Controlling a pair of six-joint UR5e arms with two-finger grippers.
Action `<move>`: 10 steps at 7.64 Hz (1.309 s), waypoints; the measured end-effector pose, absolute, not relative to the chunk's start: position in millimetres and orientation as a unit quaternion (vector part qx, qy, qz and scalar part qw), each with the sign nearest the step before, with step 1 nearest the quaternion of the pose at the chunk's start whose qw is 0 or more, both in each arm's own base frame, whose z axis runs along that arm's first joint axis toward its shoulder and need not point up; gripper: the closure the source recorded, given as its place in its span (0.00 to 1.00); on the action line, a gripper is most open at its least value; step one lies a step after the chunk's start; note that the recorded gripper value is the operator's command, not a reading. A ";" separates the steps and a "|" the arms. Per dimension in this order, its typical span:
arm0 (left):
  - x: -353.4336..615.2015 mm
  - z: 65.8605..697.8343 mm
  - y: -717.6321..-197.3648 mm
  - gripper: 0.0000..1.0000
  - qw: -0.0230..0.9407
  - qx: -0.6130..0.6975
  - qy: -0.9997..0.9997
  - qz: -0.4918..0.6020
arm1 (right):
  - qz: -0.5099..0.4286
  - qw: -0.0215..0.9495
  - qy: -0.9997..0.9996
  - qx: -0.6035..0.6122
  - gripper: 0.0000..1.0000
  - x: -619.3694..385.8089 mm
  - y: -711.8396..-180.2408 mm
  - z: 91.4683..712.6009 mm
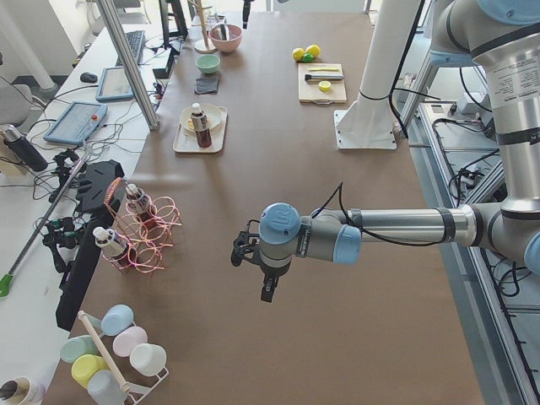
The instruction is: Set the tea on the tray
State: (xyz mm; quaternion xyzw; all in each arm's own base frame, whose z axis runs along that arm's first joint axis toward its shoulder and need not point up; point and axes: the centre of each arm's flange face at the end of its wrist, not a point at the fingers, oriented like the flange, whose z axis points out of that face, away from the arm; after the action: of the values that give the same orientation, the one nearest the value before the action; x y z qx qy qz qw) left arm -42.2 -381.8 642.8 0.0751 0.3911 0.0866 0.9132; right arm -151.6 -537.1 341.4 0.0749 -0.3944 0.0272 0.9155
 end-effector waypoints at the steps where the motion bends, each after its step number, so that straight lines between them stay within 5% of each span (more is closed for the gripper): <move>1: -40.6 636.8 -383.4 0.03 0.908 0.078 0.402 0.087 | -0.034 0.932 -0.356 0.055 0.00 -110.2 -507.3 432.8; 3: -36.6 628.5 -385.1 0.03 0.895 0.071 0.432 0.085 | -0.101 0.945 -0.312 0.011 0.00 -23.5 -450.3 570.8; 5: -34.9 632.0 -382.7 0.03 0.898 0.066 0.427 0.089 | -0.075 0.946 -0.313 -0.034 0.00 30.1 -407.7 646.3; 10: -35.2 655.6 -379.9 0.03 0.927 0.024 0.365 0.085 | -0.009 0.948 -0.312 -0.057 0.00 79.4 -381.9 688.0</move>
State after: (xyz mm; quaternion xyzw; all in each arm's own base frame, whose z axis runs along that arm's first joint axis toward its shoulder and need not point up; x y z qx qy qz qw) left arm -35.2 -379.9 655.6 0.0237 0.3645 0.0847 0.9270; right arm 79.4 -381.9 688.0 -0.0569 -0.3124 -0.0091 0.9482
